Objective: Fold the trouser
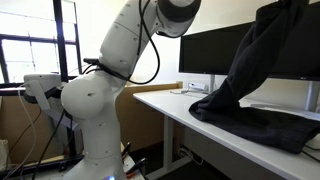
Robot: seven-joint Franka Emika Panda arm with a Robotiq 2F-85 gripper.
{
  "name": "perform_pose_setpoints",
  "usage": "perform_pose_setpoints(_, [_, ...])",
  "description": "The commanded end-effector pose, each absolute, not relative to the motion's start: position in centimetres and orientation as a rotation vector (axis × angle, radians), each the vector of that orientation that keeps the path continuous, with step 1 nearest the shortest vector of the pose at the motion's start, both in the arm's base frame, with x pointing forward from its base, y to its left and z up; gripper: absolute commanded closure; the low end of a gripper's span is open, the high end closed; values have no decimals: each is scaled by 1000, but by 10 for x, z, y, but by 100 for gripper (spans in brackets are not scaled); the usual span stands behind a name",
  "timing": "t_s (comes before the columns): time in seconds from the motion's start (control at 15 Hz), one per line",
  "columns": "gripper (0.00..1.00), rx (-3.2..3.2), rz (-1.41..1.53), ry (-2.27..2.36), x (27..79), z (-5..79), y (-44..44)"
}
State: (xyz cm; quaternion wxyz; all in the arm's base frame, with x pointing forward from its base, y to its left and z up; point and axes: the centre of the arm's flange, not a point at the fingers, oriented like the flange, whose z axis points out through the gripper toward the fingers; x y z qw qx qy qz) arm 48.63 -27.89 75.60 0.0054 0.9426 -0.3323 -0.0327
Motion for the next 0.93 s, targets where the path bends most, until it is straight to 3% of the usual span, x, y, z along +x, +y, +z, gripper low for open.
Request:
perform_pose_setpoints(0.0, [98, 2935, -66, -1032, 450, 687, -278])
perform_pose_setpoints(0.27, [98, 2894, -1, -1003, 470, 669, -292])
perform_pose_setpoints(0.87, [98, 2937, -196, -864, 494, 624, -305])
